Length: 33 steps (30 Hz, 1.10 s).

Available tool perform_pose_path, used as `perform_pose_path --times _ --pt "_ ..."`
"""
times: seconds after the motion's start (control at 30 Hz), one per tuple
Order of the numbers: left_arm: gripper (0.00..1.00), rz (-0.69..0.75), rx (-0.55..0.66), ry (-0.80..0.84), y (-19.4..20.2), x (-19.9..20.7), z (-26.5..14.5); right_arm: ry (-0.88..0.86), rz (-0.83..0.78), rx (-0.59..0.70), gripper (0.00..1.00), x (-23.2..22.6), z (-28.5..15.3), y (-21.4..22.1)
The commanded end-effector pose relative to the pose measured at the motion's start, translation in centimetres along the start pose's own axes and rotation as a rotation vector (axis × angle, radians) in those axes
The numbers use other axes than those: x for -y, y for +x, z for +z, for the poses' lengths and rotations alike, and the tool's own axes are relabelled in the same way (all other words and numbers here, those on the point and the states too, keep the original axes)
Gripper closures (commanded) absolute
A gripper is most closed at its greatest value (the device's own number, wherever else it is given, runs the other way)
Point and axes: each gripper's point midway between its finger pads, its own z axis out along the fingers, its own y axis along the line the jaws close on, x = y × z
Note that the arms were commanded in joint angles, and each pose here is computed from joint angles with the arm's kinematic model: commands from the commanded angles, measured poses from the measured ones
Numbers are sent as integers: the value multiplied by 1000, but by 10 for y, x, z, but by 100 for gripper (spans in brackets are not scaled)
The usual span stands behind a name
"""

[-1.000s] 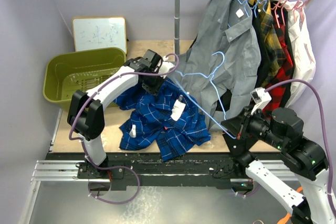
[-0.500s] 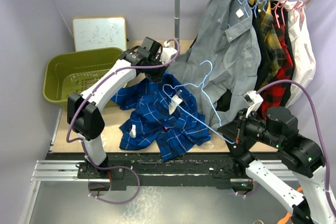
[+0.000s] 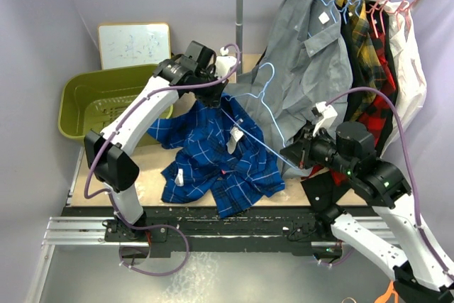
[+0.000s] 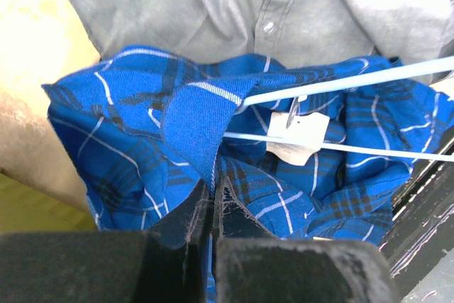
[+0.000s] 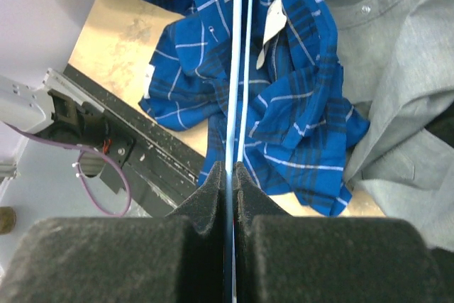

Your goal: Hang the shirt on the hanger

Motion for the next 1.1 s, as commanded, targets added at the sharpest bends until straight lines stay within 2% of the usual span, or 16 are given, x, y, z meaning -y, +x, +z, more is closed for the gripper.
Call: perform_pose_path --times 0.0,0.17,0.3,0.57,0.73,0.83,0.9,0.93,1.03,1.07 --pt "100 22 125 39 -37 16 -38 -65 -21 160 100 -14 10 -38" --pt "100 17 144 87 -44 25 -41 -83 43 242 100 -15 31 -50" --pt "100 18 157 147 -48 36 -47 -28 87 306 100 -9 49 -54" --pt "100 33 168 138 -44 37 -53 -25 105 333 100 -28 89 -43" --pt "100 37 164 148 -33 40 -53 29 144 455 100 -14 93 -57" --pt "98 78 129 226 -13 51 -47 60 164 488 100 -4 100 -56" --pt "88 100 112 343 2 58 -48 70 166 481 100 2 108 -46" --pt "76 87 124 422 7 57 -51 74 169 472 100 5 113 -40" --pt "30 23 147 662 19 56 -62 75 181 454 100 12 124 -25" --pt "20 57 146 744 25 62 -66 71 186 454 100 13 126 -21"
